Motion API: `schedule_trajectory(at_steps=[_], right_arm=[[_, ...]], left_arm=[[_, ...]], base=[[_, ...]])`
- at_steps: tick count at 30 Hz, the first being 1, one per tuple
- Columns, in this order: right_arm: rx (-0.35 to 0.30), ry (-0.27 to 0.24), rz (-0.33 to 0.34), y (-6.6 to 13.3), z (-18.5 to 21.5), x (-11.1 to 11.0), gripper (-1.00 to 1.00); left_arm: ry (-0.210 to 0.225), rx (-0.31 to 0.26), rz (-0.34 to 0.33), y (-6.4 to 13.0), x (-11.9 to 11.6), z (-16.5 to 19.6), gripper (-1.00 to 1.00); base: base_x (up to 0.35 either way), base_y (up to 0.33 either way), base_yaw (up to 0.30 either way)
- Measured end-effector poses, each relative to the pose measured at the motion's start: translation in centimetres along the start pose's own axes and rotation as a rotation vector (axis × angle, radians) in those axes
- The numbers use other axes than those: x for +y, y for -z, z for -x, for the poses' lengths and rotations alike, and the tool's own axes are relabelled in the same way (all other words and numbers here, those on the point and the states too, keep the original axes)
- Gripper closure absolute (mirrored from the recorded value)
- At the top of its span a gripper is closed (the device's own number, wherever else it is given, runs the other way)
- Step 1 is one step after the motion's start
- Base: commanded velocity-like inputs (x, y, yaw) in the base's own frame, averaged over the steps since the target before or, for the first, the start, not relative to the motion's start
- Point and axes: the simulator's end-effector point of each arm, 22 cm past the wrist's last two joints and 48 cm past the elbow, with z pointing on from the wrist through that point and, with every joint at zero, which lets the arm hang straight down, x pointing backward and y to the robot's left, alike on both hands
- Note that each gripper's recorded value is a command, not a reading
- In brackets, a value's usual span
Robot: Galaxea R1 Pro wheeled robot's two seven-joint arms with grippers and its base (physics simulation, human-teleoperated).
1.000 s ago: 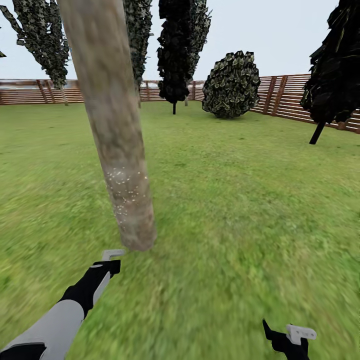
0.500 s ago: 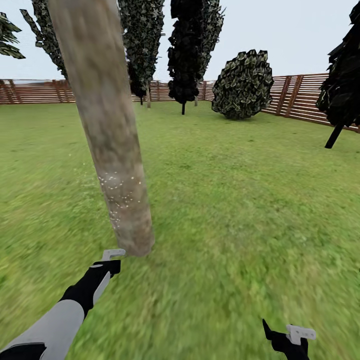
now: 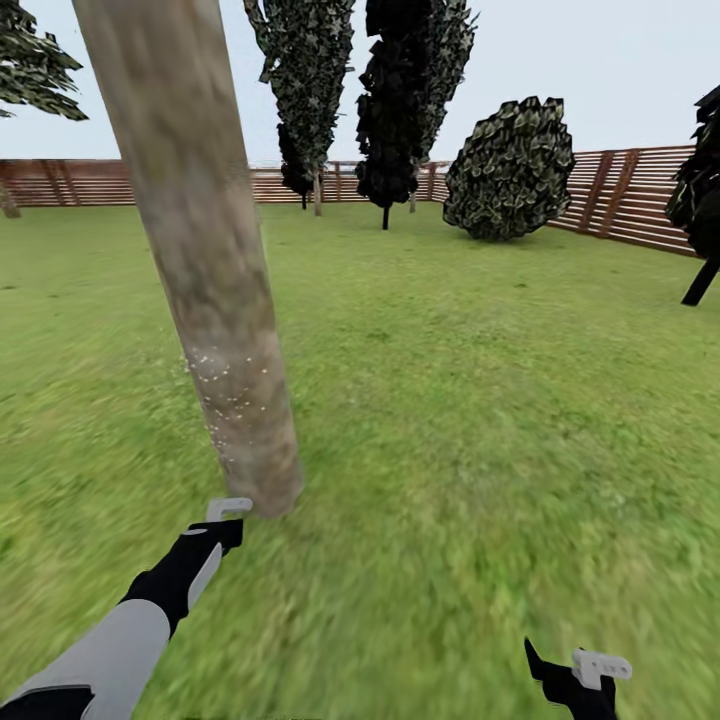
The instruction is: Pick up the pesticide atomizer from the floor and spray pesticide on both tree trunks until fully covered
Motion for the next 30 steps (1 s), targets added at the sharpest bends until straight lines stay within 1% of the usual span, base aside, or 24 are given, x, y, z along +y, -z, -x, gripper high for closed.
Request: schedule_trajectory(at_steps=[2, 7, 10, 13, 18, 30], right_arm=[[0.0, 0.0, 0.0, 0.0, 0.0, 0.0, -1.0], [0.0, 0.0, 0.0, 0.0, 0.0, 0.0, -1.0], [0.0, 0.0, 0.0, 0.0, 0.0, 0.0, -1.0], [0.0, 0.0, -0.001, 0.0, 0.0, 0.0, -1.0], [0.0, 0.0, 0.0, 0.0, 0.0, 0.0, -1.0], [0.0, 0.0, -0.001, 0.0, 0.0, 0.0, -1.0]], left_arm=[[-0.001, 0.002, -0.002, 0.0, -0.2, -0.1, 1.0], [-0.006, 0.01, -0.001, 0.0, -0.1, -0.2, 1.0], [-0.009, 0.011, 0.029, 0.0, 0.7, -0.2, 1.0], [-0.008, 0.012, 0.06, 0.0, 1.4, -0.2, 1.0], [-0.006, 0.01, 0.062, 0.1, 1.3, -0.2, 1.0], [-0.004, 0.01, 0.06, 0.1, 1.1, -0.2, 1.0]], base=[[0.001, -0.275, 0.162], [0.024, -0.275, 0.016], [0.114, -0.275, 0.101], [0.122, -0.275, 0.25], [0.103, -0.275, 0.276], [0.083, -0.275, 0.034]])
